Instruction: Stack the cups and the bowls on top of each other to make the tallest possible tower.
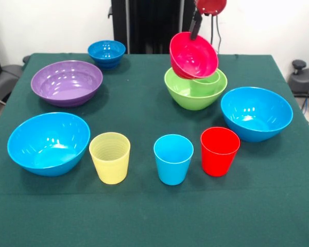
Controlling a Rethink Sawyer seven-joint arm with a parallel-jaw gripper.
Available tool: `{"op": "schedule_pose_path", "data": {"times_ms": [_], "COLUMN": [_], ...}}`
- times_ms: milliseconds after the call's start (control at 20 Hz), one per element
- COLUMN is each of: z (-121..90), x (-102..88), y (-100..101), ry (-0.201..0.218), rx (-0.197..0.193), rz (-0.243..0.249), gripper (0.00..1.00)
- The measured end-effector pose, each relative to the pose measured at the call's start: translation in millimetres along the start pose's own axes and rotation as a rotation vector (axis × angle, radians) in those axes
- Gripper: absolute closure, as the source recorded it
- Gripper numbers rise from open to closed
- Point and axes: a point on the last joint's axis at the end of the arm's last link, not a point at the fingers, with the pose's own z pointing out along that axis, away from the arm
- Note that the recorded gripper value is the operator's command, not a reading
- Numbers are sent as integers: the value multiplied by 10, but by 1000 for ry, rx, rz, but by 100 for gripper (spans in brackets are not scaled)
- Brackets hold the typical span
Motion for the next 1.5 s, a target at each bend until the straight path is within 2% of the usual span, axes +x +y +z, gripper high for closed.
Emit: {"op": "schedule_pose_path", "data": {"times_ms": [350, 500, 850, 1500], "z": [-10, -17, -28, -63], "x": [117, 141, 119, 127], "y": [21, 53, 123, 200], "ry": [-12, -19, -34, -36], "rx": [83, 102, 103, 88], "rz": [-45, -57, -64, -70], "gripper": [100, 100, 100, 100]}}
